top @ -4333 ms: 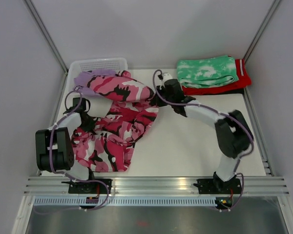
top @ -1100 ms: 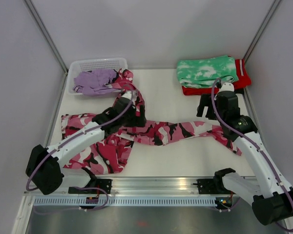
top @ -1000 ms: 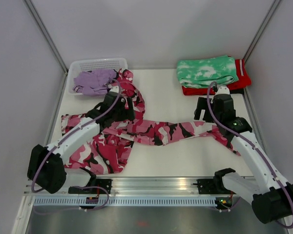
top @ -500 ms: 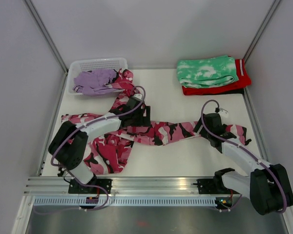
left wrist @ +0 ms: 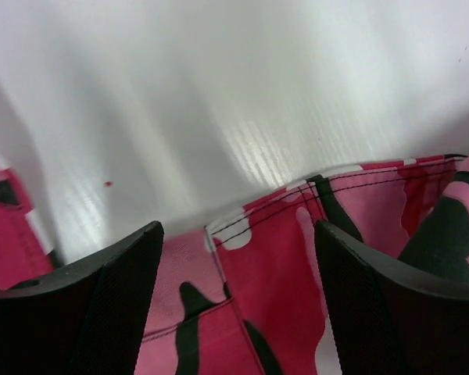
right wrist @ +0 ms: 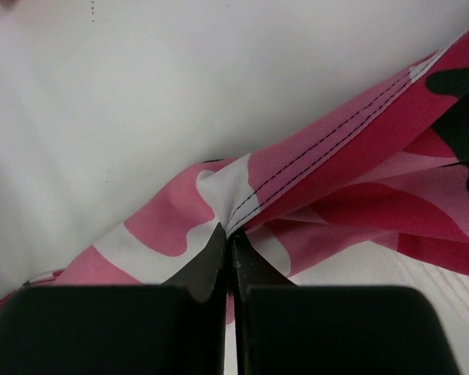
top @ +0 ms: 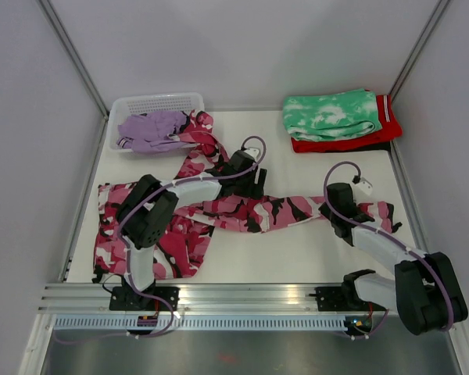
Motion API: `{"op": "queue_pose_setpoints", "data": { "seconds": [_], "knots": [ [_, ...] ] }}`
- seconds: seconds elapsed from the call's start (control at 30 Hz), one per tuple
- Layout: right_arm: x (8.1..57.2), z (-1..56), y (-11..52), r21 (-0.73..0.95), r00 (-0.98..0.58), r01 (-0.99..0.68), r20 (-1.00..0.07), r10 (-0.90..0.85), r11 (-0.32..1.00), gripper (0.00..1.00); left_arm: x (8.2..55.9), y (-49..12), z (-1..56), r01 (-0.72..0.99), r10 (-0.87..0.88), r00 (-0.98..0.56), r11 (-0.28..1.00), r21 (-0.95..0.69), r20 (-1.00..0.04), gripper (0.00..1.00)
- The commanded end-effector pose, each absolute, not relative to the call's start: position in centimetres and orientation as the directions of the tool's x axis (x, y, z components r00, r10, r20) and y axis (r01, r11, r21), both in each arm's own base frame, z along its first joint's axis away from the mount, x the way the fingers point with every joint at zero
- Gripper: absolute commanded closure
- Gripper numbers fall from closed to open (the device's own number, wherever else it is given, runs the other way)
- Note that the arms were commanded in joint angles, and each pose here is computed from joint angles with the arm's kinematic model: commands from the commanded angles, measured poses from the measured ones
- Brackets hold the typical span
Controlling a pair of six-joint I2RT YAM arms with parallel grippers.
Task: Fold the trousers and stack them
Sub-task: Flatten the trousers out
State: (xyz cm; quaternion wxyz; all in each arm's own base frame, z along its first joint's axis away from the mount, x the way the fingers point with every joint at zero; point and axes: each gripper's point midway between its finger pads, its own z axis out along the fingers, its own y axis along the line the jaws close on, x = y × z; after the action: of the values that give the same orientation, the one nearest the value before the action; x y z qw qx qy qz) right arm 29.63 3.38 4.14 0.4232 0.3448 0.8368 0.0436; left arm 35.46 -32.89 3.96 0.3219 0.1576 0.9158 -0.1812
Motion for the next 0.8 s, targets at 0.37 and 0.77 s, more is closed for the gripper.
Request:
{"op": "queue_pose_setpoints", "data": {
  "seconds": [0.37,0.77],
  "knots": [
    [18.8,12.3,5.2,0.586,-0.435,0.376,-0.573,0.695,0.718,0.97,32.8,-34.9,1.7,0.576,0.328,-0.698,0.785,-0.227,-0.636,0.2],
    [20.5,16.5,5.2,0.498,-0.497,0.371,-0.607,0.621,0.784,0.02,32.7,-33.5,1.1,0.521,0.337,-0.703,0.843,-0.132,-0.626,0.98]
  ]
}}
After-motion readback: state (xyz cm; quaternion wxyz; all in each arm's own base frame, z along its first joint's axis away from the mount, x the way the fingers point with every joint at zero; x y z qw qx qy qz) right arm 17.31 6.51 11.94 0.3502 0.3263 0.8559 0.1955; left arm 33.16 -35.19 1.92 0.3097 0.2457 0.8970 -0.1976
